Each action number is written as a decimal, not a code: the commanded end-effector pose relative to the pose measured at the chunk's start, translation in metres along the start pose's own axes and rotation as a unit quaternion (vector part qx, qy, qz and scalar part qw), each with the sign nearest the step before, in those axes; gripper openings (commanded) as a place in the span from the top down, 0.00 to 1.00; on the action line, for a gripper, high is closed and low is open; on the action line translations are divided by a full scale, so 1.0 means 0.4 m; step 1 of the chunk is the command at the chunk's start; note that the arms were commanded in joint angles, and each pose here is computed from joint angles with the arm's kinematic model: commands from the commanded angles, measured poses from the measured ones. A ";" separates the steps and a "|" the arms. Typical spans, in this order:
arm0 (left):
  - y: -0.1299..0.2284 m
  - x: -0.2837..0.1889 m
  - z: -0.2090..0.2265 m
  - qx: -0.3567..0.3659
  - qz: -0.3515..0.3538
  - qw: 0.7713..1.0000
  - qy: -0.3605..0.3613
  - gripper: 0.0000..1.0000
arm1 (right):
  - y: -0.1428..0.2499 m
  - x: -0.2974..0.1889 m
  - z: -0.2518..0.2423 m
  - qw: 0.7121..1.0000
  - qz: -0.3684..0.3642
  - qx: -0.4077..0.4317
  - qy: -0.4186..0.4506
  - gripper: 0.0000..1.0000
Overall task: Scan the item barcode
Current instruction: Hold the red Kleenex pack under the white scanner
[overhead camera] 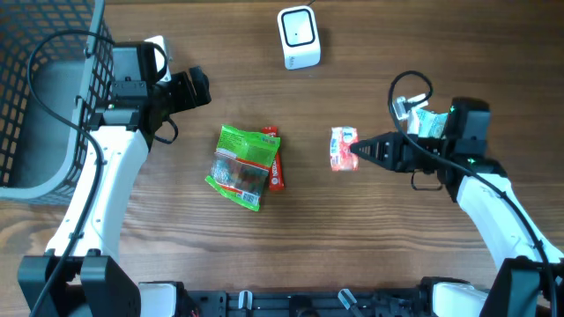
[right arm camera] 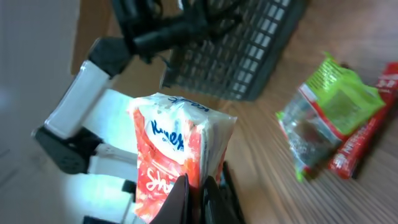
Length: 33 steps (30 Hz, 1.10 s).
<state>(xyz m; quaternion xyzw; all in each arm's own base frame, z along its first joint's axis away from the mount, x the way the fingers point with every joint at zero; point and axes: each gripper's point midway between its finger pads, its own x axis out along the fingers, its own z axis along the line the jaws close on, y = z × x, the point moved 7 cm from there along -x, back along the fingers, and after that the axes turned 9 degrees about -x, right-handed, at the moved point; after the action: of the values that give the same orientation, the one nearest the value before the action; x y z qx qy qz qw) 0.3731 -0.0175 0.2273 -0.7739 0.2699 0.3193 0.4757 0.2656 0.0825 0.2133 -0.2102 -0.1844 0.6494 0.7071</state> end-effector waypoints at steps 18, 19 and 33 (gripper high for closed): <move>-0.001 0.002 0.003 0.006 0.001 1.000 0.001 0.00 | -0.171 -0.154 -0.070 0.838 -0.029 -0.028 0.544 0.96; -0.001 0.002 0.003 0.006 0.001 1.000 0.001 0.00 | -0.228 -0.160 -0.003 0.824 -0.032 -0.039 0.564 0.96; -0.001 0.002 0.003 0.006 0.001 1.000 0.001 0.00 | -0.570 0.236 0.018 0.667 0.106 -0.269 0.687 0.96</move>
<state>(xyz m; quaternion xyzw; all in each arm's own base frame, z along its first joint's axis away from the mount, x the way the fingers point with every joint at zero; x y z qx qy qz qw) 0.3730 -0.0175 0.2271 -0.7738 0.2701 0.3196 0.4756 0.4375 0.1419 0.3722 -0.7459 0.1786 0.3432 0.5422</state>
